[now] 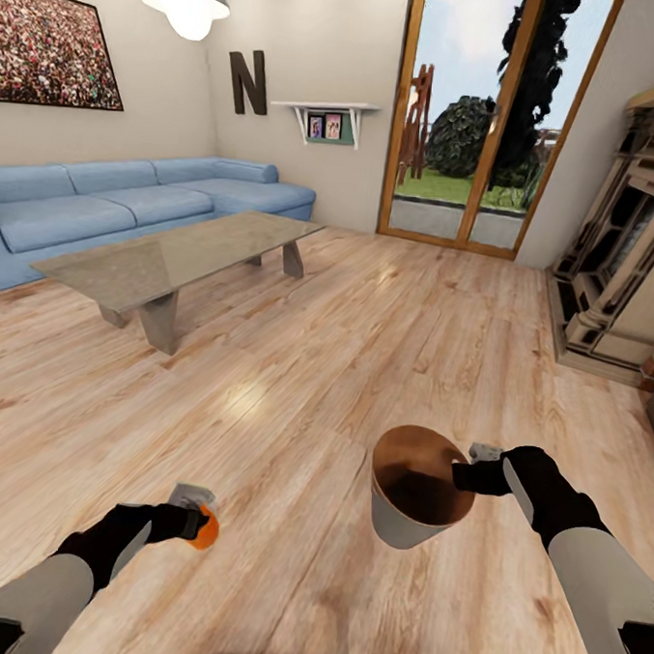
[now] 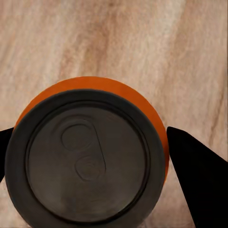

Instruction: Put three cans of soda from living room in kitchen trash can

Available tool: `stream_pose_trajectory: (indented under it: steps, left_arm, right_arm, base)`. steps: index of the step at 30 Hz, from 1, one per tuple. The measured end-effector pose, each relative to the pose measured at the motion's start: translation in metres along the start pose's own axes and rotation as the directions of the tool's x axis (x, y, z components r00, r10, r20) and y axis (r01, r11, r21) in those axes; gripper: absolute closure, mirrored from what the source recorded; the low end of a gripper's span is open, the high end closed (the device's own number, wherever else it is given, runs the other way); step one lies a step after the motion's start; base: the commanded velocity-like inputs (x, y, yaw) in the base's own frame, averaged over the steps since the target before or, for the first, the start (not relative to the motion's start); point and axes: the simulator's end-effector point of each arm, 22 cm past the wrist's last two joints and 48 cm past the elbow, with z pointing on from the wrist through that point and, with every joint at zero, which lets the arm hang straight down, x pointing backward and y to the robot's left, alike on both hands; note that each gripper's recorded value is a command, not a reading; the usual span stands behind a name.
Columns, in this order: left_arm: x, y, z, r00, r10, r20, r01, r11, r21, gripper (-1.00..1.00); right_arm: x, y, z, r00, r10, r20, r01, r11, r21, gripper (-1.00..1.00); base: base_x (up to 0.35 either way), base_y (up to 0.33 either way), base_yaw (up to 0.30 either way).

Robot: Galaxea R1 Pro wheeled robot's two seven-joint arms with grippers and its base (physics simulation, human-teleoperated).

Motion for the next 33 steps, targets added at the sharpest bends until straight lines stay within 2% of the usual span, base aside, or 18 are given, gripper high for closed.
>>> stream_pose_trajectory:
  steps: [1, 3, 7, 8, 9, 10, 12, 14, 15, 16, 17, 18, 19, 22, 23, 24, 27, 33]
  left_arm:
    - [-0.041, 0.005, -0.008, 0.999, -0.006, 0.046, 0.006, 1.000, 0.002, 1.00]
    - [-0.062, 0.008, -0.016, 0.999, -0.004, 0.054, 0.003, 1.000, 0.009, 1.00]
    - [-0.156, 0.014, -0.049, 0.994, -0.007, 0.107, 0.005, 1.000, 0.016, 1.00]
    - [-0.170, 0.016, -0.055, 0.994, -0.005, 0.110, 0.004, 1.000, 0.013, 1.00]
    - [-0.190, 0.024, -0.068, 0.997, -0.009, 0.081, 0.009, 1.000, 0.005, 1.00]
    - [-0.240, 0.021, -0.089, 0.988, -0.008, 0.151, 0.005, 1.000, 0.020, 1.00]
    - [-0.263, 0.009, -0.106, 0.991, -0.009, 0.134, -0.001, 0.997, 0.076, 1.00]
    - [-0.300, -0.006, -0.130, 0.986, -0.022, 0.164, -0.002, 0.990, 0.144, 1.00]
    - [-0.320, -0.018, -0.145, 0.986, -0.012, 0.167, -0.020, 0.981, 0.192, 1.00]
    - [-0.359, -0.041, -0.177, 0.984, 0.001, 0.178, -0.048, 0.963, 0.264, 1.00]
    - [-0.377, -0.051, -0.194, 0.983, 0.011, 0.185, -0.064, 0.956, 0.288, 1.00]
    - [-0.384, -0.067, -0.206, 0.987, 0.060, 0.147, -0.103, 0.947, 0.306, 1.00]
    - [-0.390, -0.079, -0.214, 0.988, 0.084, 0.130, -0.122, 0.939, 0.321, 1.00]
    - [-0.396, -0.128, -0.226, 0.981, 0.185, 0.063, -0.195, 0.912, 0.360, 1.00]
    - [-0.392, -0.159, -0.228, 0.967, 0.255, 0.024, -0.245, 0.894, 0.374, 1.00]
    - [-0.394, -0.192, -0.233, 0.965, 0.262, 0.014, -0.243, 0.872, 0.425, 1.00]
    - [-0.400, -0.238, -0.247, 0.944, 0.331, -0.014, -0.290, 0.846, 0.447, 1.00]
    - [-0.422, -0.290, -0.282, 0.927, 0.374, -0.021, -0.320, 0.821, 0.472, 1.00]
  right_arm:
    - [-0.001, 0.001, -0.002, 1.000, 0.001, 0.000, -0.001, 1.000, -0.003, 1.00]
    - [-0.004, 0.003, -0.005, 1.000, 0.000, -0.002, 0.000, 1.000, -0.004, 1.00]
    - [-0.004, 0.011, -0.009, 0.999, -0.048, -0.024, 0.048, 0.999, 0.006, 1.00]
    - [-0.005, 0.012, -0.010, 0.998, -0.057, -0.027, 0.058, 0.998, 0.007, 1.00]
    - [-0.003, 0.017, -0.008, 0.995, -0.088, -0.041, 0.088, 0.996, 0.010, 1.00]
    - [-0.002, 0.020, -0.009, 0.995, -0.092, -0.048, 0.092, 0.996, 0.008, 1.00]
    - [-0.006, 0.028, -0.011, 0.994, -0.104, -0.046, 0.104, 0.995, 0.001, 1.00]
    - [-0.008, 0.035, -0.014, 0.994, -0.102, -0.047, 0.101, 0.995, -0.010, 1.00]
    - [-0.008, 0.037, -0.014, 0.992, -0.112, -0.052, 0.111, 0.994, -0.009, 1.00]
    - [-0.007, 0.040, -0.014, 0.990, -0.130, -0.059, 0.130, 0.992, -0.006, 1.00]
    - [-0.008, 0.042, -0.016, 0.989, -0.134, -0.059, 0.134, 0.991, -0.007, 1.00]
    - [-0.010, 0.044, -0.017, 0.988, -0.139, -0.060, 0.139, 0.990, -0.008, 1.00]
    - [-0.010, 0.046, -0.019, 0.988, -0.139, -0.061, 0.139, 0.990, -0.011, 1.00]
    - [-0.014, 0.049, -0.023, 0.988, -0.143, -0.063, 0.142, 0.990, -0.013, 1.00]
    - [-0.015, 0.050, -0.024, 0.987, -0.147, -0.064, 0.147, 0.989, -0.012, 1.00]
    - [-0.016, 0.051, -0.026, 0.987, -0.147, -0.065, 0.147, 0.989, -0.013, 1.00]
    - [-0.019, 0.058, -0.030, 0.986, -0.152, -0.066, 0.151, 0.988, -0.018, 1.00]
    - [-0.024, 0.076, -0.036, 0.985, -0.155, -0.072, 0.152, 0.988, -0.041, 1.00]
  base:
    - [0.000, 0.000, 0.000]
    - [0.000, 0.000, 0.000]
    - [0.000, 0.000, 0.000]
    - [0.000, 0.000, 0.000]
    - [0.000, 0.000, 0.000]
    - [0.000, 0.000, 0.000]
    - [0.000, 0.000, 0.000]
    - [0.000, 0.000, 0.000]
    - [0.000, 0.000, 0.000]
    - [0.000, 0.000, 0.000]
    - [0.000, 0.000, 0.000]
    - [0.000, 0.000, 0.000]
    - [0.000, 0.000, 0.000]
    - [0.000, 0.000, 0.000]
    - [0.000, 0.000, 0.000]
    - [0.000, 0.000, 0.000]
    - [0.000, 0.000, 0.000]
    - [0.000, 0.000, 0.000]
